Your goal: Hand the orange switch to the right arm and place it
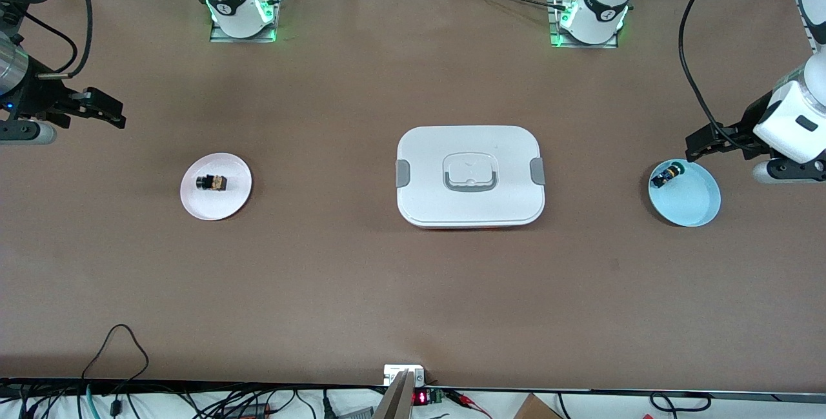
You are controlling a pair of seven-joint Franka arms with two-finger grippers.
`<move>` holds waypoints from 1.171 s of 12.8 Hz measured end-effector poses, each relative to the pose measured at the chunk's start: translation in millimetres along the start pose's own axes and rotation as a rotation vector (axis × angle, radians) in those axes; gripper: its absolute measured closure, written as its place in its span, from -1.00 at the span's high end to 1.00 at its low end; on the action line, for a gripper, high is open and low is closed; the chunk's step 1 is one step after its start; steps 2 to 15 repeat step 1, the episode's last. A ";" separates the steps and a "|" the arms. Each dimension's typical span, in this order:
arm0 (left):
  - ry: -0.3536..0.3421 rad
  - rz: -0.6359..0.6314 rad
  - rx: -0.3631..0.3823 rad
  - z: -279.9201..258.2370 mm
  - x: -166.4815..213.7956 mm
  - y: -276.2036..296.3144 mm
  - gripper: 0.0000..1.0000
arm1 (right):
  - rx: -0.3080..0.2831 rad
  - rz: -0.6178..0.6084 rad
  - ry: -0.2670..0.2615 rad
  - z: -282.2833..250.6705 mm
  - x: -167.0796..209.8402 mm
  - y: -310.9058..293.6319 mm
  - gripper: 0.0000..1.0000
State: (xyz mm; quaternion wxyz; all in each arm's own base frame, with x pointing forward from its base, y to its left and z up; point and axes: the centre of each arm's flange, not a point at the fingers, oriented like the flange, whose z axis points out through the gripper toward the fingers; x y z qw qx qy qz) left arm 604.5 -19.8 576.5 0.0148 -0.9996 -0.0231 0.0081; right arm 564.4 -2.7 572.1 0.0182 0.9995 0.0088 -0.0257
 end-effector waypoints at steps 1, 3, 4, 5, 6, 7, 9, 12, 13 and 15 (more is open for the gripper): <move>0.000 0.000 0.000 0.0 0.0 0.0 1.00 | 0.000 0.000 0.000 0.0 0.0 0.0 1.00; 0.000 0.000 0.000 0.0 0.0 0.0 1.00 | 0.000 0.000 0.000 0.0 0.0 0.0 1.00; 0.000 0.000 0.000 0.0 0.0 0.0 1.00 | 0.000 0.000 0.000 0.0 0.0 0.0 1.00; 0.000 0.000 0.000 0.0 0.0 0.0 1.00 | 0.000 0.000 0.000 0.0 0.0 0.0 1.00; 0.000 0.000 0.000 0.0 0.0 0.0 1.00 | 0.000 0.000 0.000 0.0 0.0 0.0 1.00; 0.000 0.000 0.000 0.0 0.0 0.0 1.00 | 0.000 0.000 0.000 0.0 0.0 0.0 1.00; 0.000 0.000 0.000 0.0 0.0 0.0 1.00 | 0.000 0.000 0.000 0.0 0.0 0.0 1.00; 0.000 0.000 0.000 0.0 0.0 0.0 1.00 | 0.000 0.000 0.000 0.0 0.0 0.0 1.00; 0.000 0.000 0.000 0.0 0.0 0.0 1.00 | 0.000 0.000 0.000 0.0 0.0 0.0 1.00; 0.000 0.000 0.000 0.0 0.0 0.0 1.00 | 0.000 0.000 0.000 0.0 0.0 0.0 1.00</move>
